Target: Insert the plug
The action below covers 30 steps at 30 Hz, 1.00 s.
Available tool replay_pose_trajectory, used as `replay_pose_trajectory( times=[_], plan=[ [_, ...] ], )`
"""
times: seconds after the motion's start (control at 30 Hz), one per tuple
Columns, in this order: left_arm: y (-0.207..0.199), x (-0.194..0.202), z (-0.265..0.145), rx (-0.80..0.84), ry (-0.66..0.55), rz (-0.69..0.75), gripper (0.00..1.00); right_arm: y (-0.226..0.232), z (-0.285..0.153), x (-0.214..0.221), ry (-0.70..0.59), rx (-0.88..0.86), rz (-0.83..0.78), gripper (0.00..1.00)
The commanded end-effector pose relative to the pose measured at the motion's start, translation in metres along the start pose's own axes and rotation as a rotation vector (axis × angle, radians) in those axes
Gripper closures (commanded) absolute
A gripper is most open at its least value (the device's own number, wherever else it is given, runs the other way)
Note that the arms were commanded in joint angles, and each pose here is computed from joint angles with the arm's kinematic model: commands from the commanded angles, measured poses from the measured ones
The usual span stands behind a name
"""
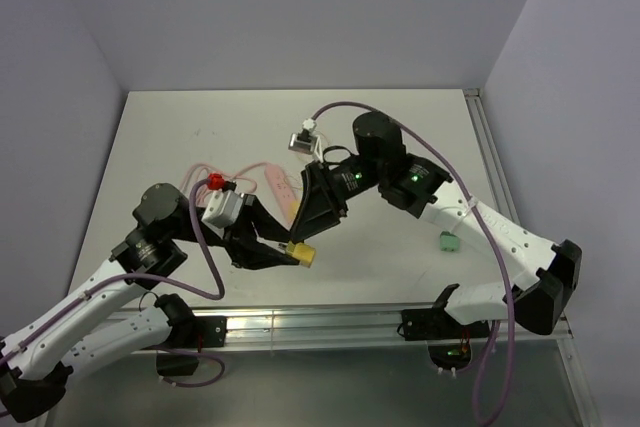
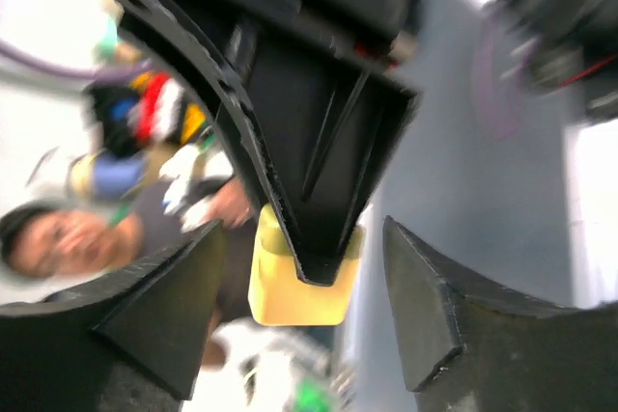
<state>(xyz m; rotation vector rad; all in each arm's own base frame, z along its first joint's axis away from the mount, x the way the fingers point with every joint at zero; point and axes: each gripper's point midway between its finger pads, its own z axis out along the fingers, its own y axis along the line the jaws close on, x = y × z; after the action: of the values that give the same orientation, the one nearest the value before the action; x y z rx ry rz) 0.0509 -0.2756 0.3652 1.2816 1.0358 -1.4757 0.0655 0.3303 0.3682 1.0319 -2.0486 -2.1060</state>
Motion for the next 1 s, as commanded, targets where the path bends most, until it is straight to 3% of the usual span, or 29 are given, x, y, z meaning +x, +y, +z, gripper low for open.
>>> replay_pose_trajectory(
  times=[0.0,0.1,0.23,0.4,0.47,0.53,0.57,0.63,0.97],
  plan=[
    [0.008,-0.016,-0.004,-0.116,-0.030,-0.038,1.00,-0.021,-0.016,-0.020,-0.129,0.183,-0.115,0.22],
    [0.027,-0.022,-0.011,-0.262,-0.055,-0.081,1.00,-0.044,-0.034,-0.031,-0.238,0.366,-0.166,0.16],
    [0.053,-0.021,-0.022,-0.450,-0.074,-0.186,1.00,-0.069,-0.053,-0.034,-0.350,0.532,-0.218,0.16],
    [0.078,-0.034,-0.040,-0.653,-0.185,-0.292,1.00,-0.037,-0.088,-0.046,-0.663,0.567,-0.466,0.13],
    [0.081,-0.041,-0.045,-0.684,-0.246,-0.318,1.00,-0.025,-0.094,-0.043,-0.697,0.554,-0.503,0.13],
    [0.086,-0.045,-0.050,-0.720,-0.292,-0.346,1.00,-0.019,-0.082,-0.033,-0.624,0.478,-0.528,0.18],
    [0.087,-0.045,-0.052,-0.731,-0.318,-0.383,1.00,-0.018,-0.076,-0.034,-0.600,0.446,-0.535,0.29],
    [0.087,-0.051,-0.050,-0.711,-0.355,-0.410,1.00,-0.017,-0.065,-0.027,-0.551,0.368,-0.542,0.35],
    [0.074,-0.059,-0.037,-0.487,-0.458,-0.484,1.00,-0.009,-0.062,-0.042,-0.619,0.300,-0.616,0.34]
  ],
)
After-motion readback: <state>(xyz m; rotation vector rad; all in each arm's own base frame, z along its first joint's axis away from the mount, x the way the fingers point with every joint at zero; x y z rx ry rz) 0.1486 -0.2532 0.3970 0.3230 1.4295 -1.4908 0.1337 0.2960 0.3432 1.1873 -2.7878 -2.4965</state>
